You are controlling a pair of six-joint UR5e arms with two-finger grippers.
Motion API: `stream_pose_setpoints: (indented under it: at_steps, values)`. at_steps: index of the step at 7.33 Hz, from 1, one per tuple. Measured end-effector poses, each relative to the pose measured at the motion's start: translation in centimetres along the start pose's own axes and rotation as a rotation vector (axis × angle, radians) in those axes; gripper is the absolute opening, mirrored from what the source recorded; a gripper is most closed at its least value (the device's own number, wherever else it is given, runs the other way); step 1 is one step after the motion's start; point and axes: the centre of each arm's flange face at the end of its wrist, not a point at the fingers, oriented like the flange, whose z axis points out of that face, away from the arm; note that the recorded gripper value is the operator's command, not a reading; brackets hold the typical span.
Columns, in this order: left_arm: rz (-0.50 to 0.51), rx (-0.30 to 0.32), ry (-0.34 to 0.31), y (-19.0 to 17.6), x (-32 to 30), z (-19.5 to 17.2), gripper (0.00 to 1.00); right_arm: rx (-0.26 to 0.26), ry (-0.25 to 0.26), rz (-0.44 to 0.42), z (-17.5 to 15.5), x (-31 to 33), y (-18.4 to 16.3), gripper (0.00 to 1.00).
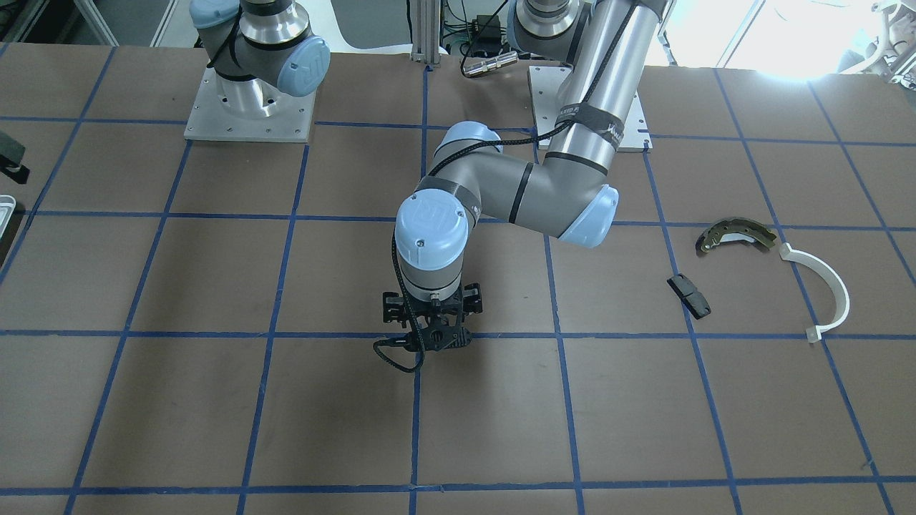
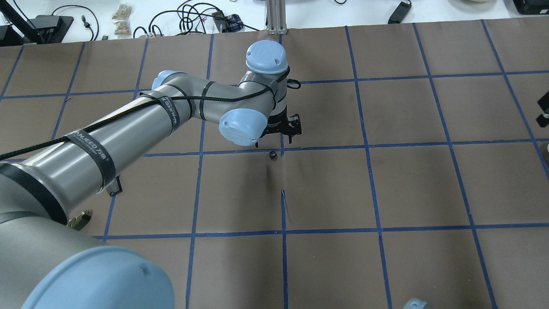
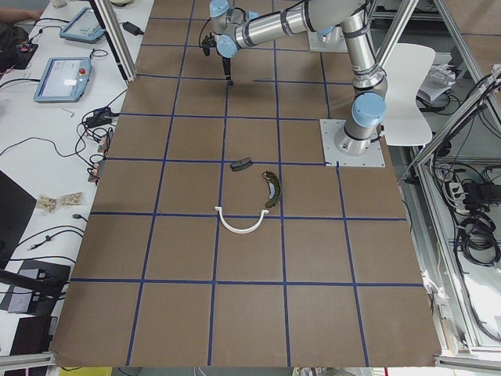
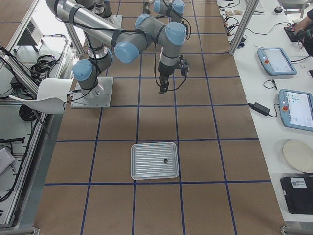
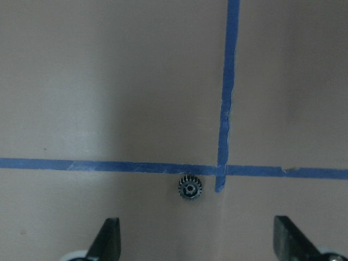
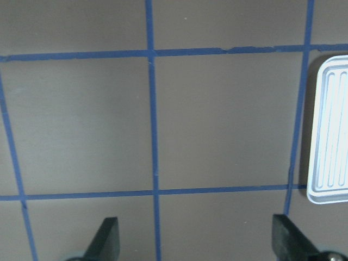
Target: Place bearing gear from tray to pile
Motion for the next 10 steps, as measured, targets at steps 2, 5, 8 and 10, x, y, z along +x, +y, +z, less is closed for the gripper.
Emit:
stream_pose_setpoints:
  at_steps: [2, 5, 8, 10]
  values:
    - [0.001, 0.015, -0.012, 0.3, 0.2, 1.9, 0.87, -0.005, 0.053, -0.106, 2.5, 9.7, -1.4, 0.93]
    - [0.065, 0.012, -0.04, 1.2, -0.3, 3.5, 0.11, -0.013, 0.048, -0.179, 10.8, 23.0, -3.8, 0.91]
    - [0.11, 0.06, -0.018, 0.6, -0.2, 2.8, 0.0, -0.006, 0.003, -0.188, 18.8, 26.7, -4.9, 0.9]
    - [0.13, 0.08, -0.004, 0.4, -0.6, 1.3, 0.0, -0.013, -0.017, -0.184, 22.5, 27.2, -5.7, 0.86]
